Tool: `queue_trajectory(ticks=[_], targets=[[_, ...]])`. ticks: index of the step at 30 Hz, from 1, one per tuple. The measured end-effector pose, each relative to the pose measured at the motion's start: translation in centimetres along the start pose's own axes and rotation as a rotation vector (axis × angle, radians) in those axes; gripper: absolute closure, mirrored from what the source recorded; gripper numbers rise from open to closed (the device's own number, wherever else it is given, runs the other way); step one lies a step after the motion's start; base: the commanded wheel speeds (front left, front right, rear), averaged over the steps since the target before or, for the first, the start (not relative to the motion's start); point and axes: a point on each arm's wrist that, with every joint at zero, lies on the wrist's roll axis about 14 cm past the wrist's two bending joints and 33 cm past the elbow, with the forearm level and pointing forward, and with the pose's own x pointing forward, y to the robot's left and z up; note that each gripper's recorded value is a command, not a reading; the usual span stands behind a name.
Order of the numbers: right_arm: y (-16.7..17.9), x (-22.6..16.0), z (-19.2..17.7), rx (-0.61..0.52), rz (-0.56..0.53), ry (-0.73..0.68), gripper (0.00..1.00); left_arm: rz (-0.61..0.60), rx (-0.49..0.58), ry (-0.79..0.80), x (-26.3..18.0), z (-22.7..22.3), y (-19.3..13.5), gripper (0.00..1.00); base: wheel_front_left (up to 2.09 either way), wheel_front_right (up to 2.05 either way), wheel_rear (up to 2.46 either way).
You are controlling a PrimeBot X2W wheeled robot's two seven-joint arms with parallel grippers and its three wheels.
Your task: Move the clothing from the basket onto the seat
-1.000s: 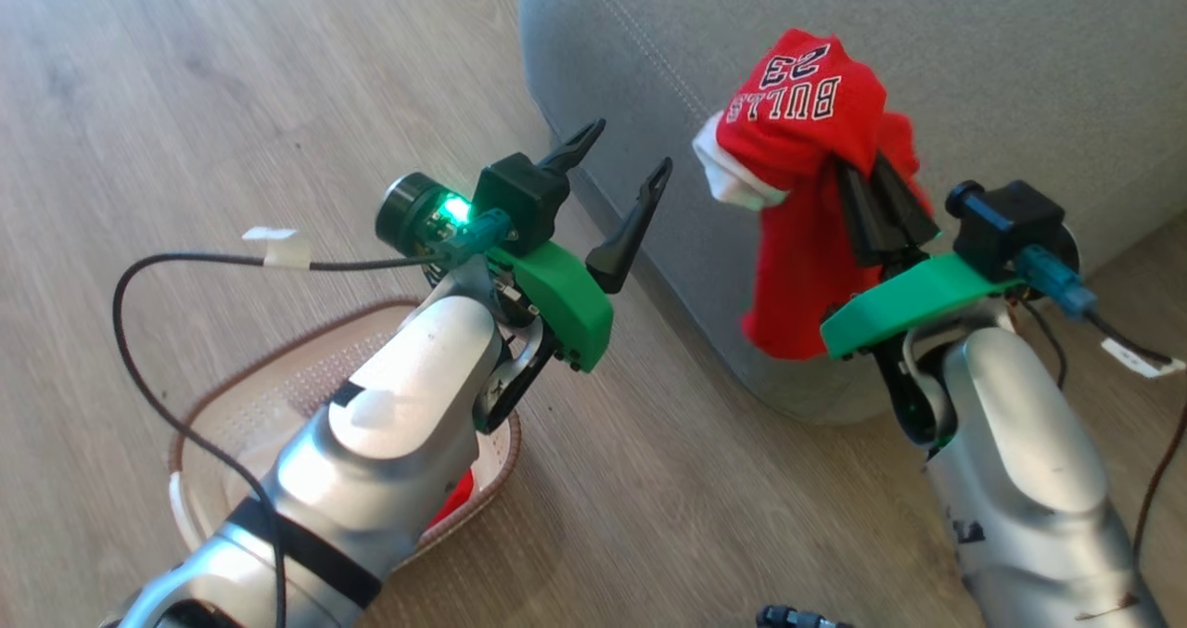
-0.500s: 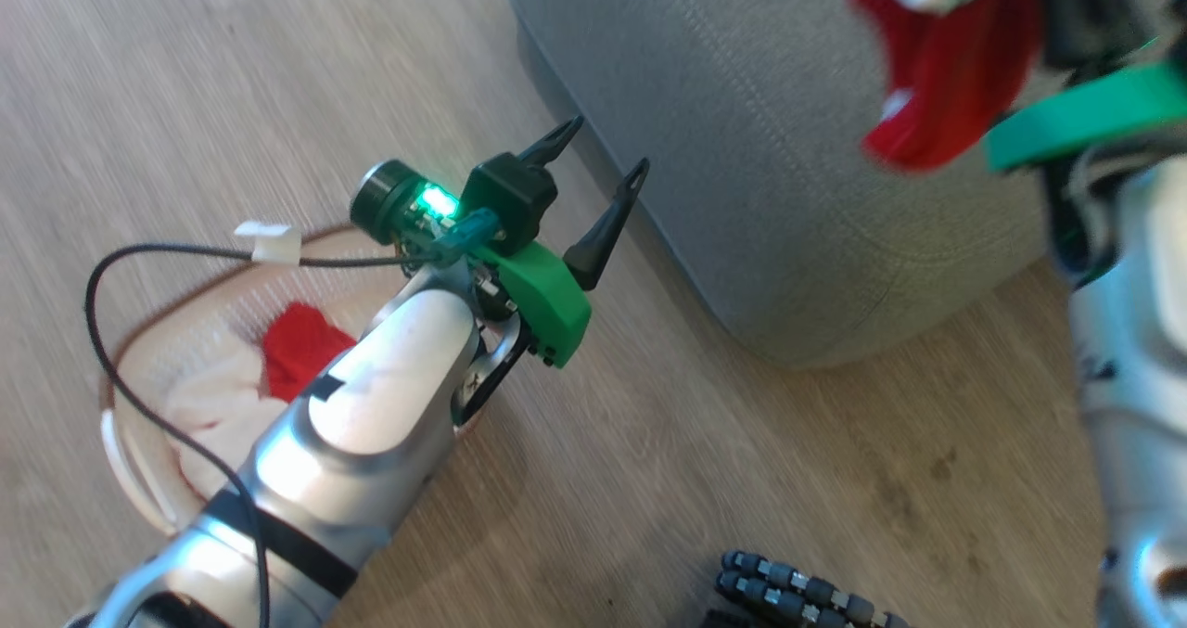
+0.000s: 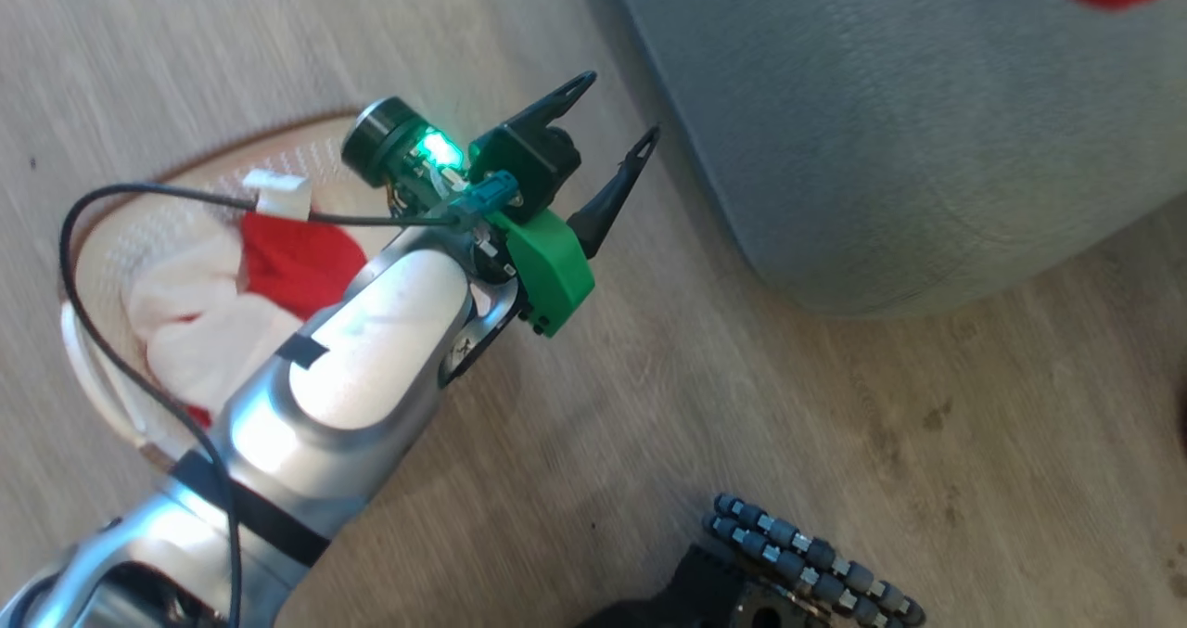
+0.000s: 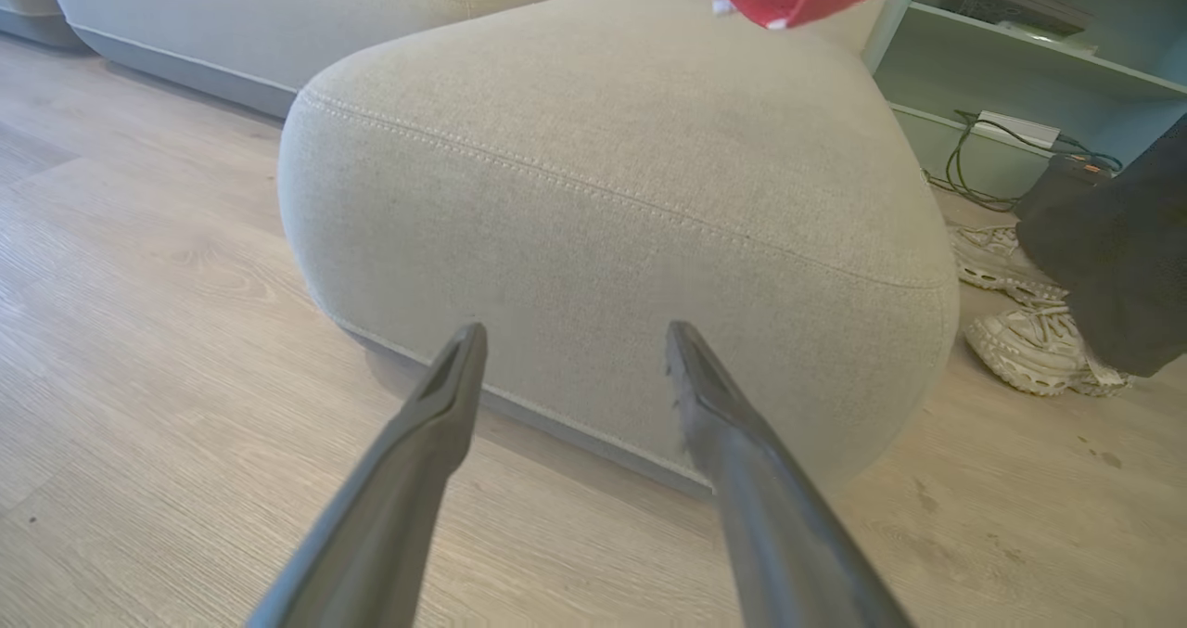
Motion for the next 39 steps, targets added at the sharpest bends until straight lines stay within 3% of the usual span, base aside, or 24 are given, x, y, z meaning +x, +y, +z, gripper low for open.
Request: queue_trajectory(ticks=[9,20,26,31,32,33,34,39], targets=[[-2.0,3.9,-3.8,-0.077,-0.088,0.1,1.0,0.038,-0.009,0.024,-1.4,-2.3,3.4,0.0,0.0,0.0,0.0],[-3.0,7.5,-6.1,-0.083,-0.199,0.112,1.0,0.105,-0.026,0.112,-5.0,-6.8,6.7,0.0,0.0,0.0,0.0],[-2.4,6.8,-10.7,-0.055,-0.233,0.204,1.0,0.146,-0.038,0.139,-6.4,-8.5,8.1,0.0,0.0,0.0,0.0],[-1.4,2.8,-16.7,0.009,-0.257,0.37,1.0,0.148,-0.04,0.143,-6.5,-8.6,8.2,0.0,0.0,0.0,0.0],[-1.4,1.8,-17.8,0.015,-0.261,0.405,0.61,0.148,-0.038,0.141,-6.4,-8.5,8.2,0.0,0.0,0.0,0.0],[-1.3,0.8,-18.7,0.014,-0.259,0.435,0.12,0.148,-0.035,0.14,-6.4,-8.3,8.2,0.0,0.0,0.0,0.0],[-1.2,0.0,-19.3,0.018,-0.258,0.458,0.0,0.152,-0.031,0.137,-6.4,-8.1,8.2,0.0,0.0,0.0,0.0],[0.0,-1.2,-19.2,-0.045,-0.175,0.471,0.0,0.183,0.005,0.122,-6.8,-6.7,8.8,0.0,0.0,0.0,0.0]])
